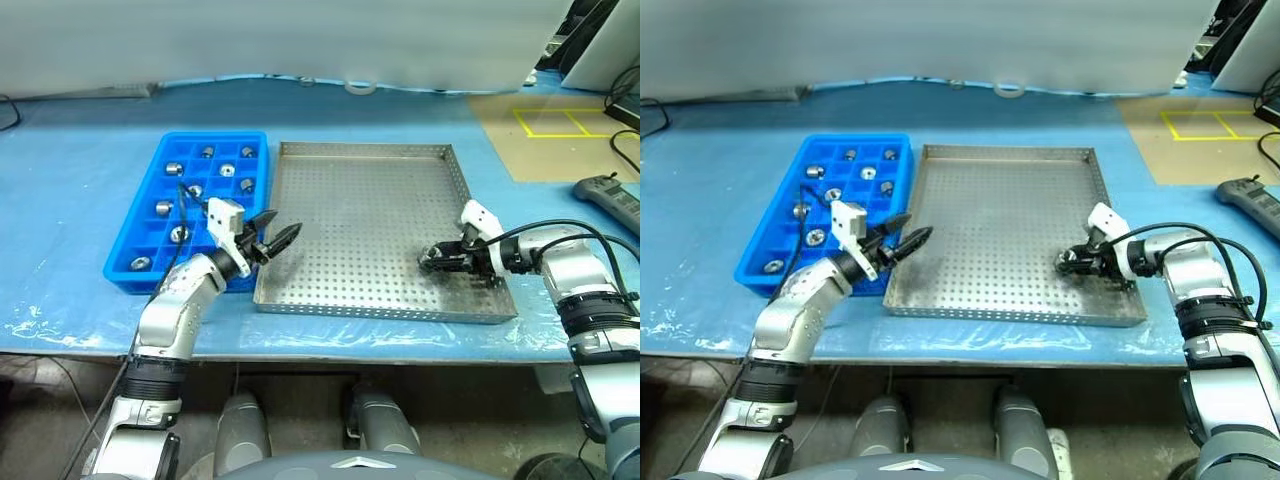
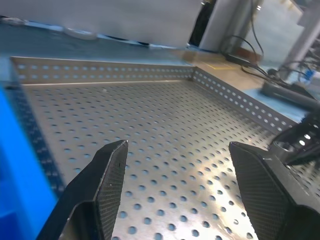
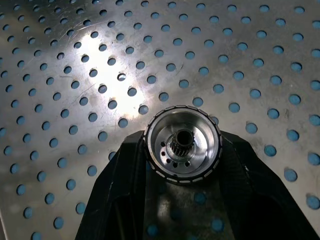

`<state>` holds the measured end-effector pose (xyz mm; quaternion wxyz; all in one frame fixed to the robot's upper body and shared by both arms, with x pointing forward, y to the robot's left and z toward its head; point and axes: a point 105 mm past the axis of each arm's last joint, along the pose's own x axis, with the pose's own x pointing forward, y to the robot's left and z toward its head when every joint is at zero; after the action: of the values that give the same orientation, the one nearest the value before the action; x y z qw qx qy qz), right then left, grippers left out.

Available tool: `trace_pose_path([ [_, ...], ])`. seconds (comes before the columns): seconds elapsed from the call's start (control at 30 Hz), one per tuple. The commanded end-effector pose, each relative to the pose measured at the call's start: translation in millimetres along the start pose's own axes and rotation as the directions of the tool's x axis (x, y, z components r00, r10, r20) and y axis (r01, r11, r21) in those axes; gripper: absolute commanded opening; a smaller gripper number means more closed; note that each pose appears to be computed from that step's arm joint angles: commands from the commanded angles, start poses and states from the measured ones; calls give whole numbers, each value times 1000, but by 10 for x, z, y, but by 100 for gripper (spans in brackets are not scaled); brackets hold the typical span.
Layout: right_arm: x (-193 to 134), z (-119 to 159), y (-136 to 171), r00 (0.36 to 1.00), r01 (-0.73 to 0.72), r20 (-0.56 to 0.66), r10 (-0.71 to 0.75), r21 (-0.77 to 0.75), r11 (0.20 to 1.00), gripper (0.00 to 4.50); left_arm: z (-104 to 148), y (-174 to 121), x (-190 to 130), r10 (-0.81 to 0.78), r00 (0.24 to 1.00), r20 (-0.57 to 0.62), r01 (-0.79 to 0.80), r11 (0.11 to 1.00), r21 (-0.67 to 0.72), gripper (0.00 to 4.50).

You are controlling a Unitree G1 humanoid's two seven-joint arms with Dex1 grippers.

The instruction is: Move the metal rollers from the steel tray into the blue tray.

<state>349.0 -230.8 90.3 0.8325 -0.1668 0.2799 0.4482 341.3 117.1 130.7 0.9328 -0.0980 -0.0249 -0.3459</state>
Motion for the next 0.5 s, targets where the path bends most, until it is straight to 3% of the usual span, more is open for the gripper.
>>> trace_pose_path([
  [0.03, 125, 541, 75, 980, -60, 184, 71, -68, 996, 161, 327, 67, -73, 58, 988, 142, -56, 998, -13, 352],
  [0.13, 370, 1059, 284, 927, -151, 325, 189, -138, 979, 161, 515, 213, -188, 159, 962, 221, -158, 987, -21, 352],
  [0.3, 789, 1694, 736, 818, -278, 452, 356, -231, 932, 161, 806, 392, -503, 304, 891, 336, -306, 951, -47, 352],
  [0.43, 993, 2135, 1188, 713, -386, 507, 485, -294, 874, 161, 837, 518, -824, 394, 846, 358, -401, 914, -58, 352],
  [0.5, 1158, 2269, 1427, 697, -404, 486, 527, -341, 849, 161, 854, 645, -1050, 460, 809, 366, -475, 878, -55, 352],
])
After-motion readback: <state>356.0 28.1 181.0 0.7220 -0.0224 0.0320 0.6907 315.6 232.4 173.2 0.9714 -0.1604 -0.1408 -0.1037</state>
